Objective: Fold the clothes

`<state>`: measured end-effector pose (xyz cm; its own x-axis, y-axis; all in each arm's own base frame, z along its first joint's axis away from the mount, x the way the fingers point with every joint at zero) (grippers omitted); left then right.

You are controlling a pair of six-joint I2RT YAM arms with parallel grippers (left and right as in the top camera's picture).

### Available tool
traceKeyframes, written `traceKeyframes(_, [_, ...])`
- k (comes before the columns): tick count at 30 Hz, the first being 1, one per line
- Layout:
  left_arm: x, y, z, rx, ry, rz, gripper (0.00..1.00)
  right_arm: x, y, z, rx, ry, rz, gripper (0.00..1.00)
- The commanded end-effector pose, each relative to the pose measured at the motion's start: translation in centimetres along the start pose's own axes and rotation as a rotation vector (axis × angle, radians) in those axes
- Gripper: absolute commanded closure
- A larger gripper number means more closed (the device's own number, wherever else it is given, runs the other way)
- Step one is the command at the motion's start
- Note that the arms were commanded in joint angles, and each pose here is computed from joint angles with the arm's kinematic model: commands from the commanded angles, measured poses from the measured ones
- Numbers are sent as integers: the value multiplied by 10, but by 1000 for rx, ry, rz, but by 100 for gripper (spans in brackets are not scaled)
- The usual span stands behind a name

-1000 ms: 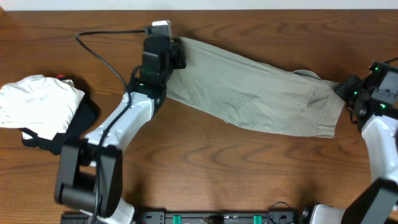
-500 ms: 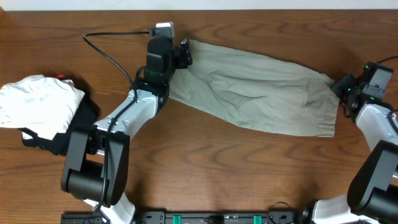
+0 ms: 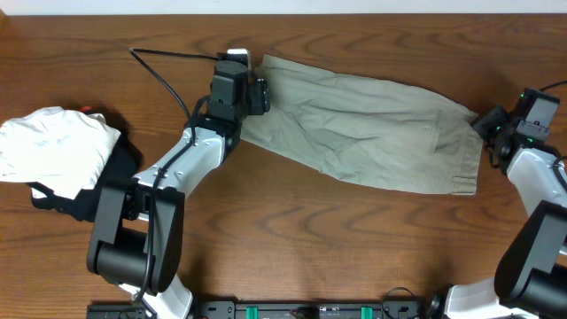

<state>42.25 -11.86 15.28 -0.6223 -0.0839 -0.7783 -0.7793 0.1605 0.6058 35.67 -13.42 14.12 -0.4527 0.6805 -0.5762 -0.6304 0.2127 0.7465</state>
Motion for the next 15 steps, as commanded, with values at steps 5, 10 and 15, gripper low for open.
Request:
traceKeyframes(5, [4, -6, -3, 58, -60, 35, 30, -20, 55, 6, -9, -13, -79, 48])
traceKeyframes(10, [30, -24, 1, 59, -59, 126, 29, -2, 79, 1, 27, -11, 21, 36])
traceKeyframes(15, [55, -42, 6, 42, -58, 198, 29, 18, 85, -8, 69, 10, 142, 34])
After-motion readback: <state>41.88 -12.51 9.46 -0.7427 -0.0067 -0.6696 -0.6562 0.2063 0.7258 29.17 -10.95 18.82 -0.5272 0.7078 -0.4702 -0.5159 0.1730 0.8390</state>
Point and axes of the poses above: each gripper's point midway between its finger pads, its own y axis back along the fingers, its own z axis along the line the jaws close on, x = y × z, the point moved 8 cm from there along y, back along the fingers
